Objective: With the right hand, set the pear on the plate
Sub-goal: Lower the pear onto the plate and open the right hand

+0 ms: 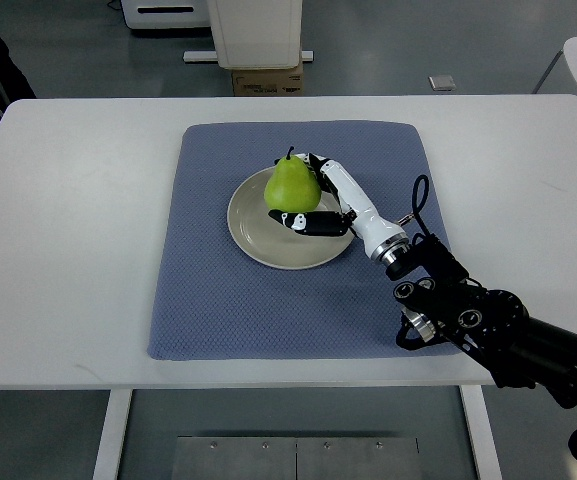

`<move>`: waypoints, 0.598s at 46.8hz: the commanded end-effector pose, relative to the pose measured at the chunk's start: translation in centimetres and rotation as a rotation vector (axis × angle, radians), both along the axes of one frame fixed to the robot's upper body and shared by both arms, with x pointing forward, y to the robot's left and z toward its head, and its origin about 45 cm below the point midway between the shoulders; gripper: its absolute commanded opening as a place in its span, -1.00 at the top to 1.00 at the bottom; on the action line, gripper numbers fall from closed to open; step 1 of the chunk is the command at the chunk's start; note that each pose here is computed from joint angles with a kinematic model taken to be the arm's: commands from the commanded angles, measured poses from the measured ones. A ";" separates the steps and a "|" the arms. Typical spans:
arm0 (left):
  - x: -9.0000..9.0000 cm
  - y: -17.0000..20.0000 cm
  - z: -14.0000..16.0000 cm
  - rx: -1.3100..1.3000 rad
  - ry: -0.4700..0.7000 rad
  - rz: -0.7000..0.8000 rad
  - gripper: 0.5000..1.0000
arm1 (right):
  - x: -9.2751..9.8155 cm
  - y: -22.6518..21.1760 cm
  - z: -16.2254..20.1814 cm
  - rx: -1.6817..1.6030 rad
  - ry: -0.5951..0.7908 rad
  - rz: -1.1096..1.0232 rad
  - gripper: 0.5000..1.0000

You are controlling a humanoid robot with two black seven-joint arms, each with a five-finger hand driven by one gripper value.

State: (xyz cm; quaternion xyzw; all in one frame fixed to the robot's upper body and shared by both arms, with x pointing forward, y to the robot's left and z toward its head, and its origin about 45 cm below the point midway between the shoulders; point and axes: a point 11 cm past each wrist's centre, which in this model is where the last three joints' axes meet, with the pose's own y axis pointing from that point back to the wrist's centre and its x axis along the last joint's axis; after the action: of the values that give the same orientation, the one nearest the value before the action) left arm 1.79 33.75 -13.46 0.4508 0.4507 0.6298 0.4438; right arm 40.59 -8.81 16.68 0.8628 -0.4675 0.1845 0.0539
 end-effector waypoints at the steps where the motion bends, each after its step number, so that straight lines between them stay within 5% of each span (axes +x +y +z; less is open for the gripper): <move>1: 0.0 0.0 0.0 0.000 0.000 0.000 -1.00 | -0.2 0.1 -0.2 -0.008 0.002 0.007 1.00; 11: 0.0 0.0 0.0 0.000 0.000 0.000 -1.00 | -0.4 -0.1 -0.6 -0.010 0.010 0.004 0.95; 21: 0.0 0.0 0.0 0.000 0.000 0.000 -1.00 | -0.6 -0.3 -1.2 -0.020 0.021 0.000 0.06; 28: 0.0 0.0 0.0 0.000 0.000 0.000 -1.00 | -0.6 -0.7 -1.6 -0.030 0.025 -0.008 -0.40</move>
State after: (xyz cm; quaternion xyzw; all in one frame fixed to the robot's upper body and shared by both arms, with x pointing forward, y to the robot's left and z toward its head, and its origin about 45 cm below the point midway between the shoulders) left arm 1.79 33.75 -13.46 0.4507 0.4507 0.6298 0.4439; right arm 40.00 -9.40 15.18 0.8629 -0.4669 0.1799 0.0716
